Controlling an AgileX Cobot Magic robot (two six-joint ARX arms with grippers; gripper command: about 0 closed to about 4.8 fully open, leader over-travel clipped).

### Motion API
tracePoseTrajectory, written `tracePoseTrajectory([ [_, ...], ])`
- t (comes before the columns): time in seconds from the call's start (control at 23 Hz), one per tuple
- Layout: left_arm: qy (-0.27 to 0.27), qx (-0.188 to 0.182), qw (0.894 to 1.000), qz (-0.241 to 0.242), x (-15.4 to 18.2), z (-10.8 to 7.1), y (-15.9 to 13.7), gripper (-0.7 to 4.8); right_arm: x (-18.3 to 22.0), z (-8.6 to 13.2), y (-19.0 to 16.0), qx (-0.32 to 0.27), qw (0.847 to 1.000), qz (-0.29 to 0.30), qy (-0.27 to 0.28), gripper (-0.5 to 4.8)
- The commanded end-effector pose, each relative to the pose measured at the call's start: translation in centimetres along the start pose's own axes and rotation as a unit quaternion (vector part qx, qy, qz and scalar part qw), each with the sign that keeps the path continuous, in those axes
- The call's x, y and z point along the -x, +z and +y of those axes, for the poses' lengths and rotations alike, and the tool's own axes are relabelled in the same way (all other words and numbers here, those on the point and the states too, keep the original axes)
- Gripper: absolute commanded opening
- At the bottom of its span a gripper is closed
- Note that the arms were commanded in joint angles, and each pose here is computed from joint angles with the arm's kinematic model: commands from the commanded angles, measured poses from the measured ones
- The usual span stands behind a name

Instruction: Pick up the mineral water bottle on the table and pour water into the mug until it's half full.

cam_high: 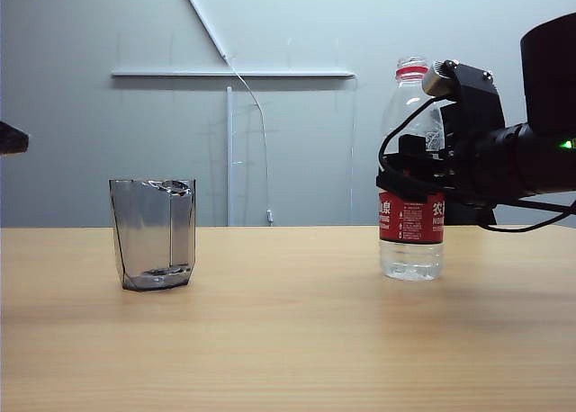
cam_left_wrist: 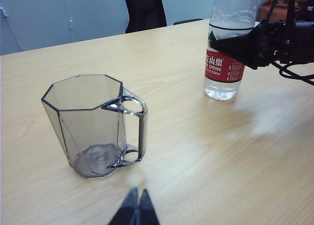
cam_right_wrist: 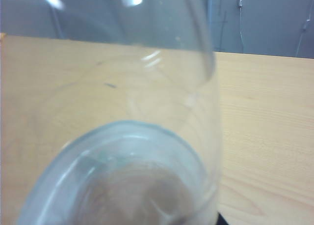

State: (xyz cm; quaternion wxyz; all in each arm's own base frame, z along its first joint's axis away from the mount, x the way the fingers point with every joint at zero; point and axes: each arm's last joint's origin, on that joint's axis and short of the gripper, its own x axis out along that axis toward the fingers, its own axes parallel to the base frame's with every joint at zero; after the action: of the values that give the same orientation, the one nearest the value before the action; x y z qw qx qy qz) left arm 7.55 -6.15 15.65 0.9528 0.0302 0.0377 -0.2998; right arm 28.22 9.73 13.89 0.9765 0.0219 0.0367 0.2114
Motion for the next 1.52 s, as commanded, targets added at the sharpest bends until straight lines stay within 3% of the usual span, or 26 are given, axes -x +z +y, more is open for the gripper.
tracePoseTrajectory([
  [0.04, -0.001, 0.002, 1.000, -0.008, 0.0, 0.0, 0.2, -0.02, -0.1, 0.2, 0.8, 0.004, 0.999, -0.033, 0.019, 2.87],
  [0.26, 0.035, 0.005, 0.999, -0.007, 0.0, 0.7, 0.2, -0.02, -1.3, 2.2, 3.1, 0.043, 0.996, -0.043, 0.068, 2.87],
  [0.52, 0.094, 0.010, 0.996, -0.007, 0.1, 1.8, 0.2, -0.02, -4.0, 4.7, 5.8, 0.126, 0.987, 0.009, 0.104, 2.87],
  [0.65, 0.110, 0.011, 0.994, -0.006, 0.1, 2.1, 0.2, -0.02, -6.1, 7.1, 8.1, 0.228, 0.963, 0.060, 0.134, 2.86],
  [1.09, 0.145, 0.014, 0.989, -0.005, 0.2, 2.8, 0.1, -0.02, -9.2, 9.8, 10.3, 0.353, 0.922, 0.078, 0.140, 2.82],
  [1.17, 0.146, 0.014, 0.989, -0.005, 0.2, 2.8, 0.1, -0.02, -9.5, 10.2, 10.2, 0.383, 0.911, 0.080, 0.132, 2.82],
  [1.3, 0.146, 0.014, 0.989, -0.005, 0.2, 2.8, 0.1, -0.02, -9.4, 10.8, 10.0, 0.449, 0.881, 0.078, 0.127, 2.82],
  [1.52, 0.145, 0.014, 0.989, -0.005, 0.2, 2.8, 0.1, -0.02, -9.4, 11.2, 10.0, 0.502, 0.853, 0.071, 0.126, 2.82],
])
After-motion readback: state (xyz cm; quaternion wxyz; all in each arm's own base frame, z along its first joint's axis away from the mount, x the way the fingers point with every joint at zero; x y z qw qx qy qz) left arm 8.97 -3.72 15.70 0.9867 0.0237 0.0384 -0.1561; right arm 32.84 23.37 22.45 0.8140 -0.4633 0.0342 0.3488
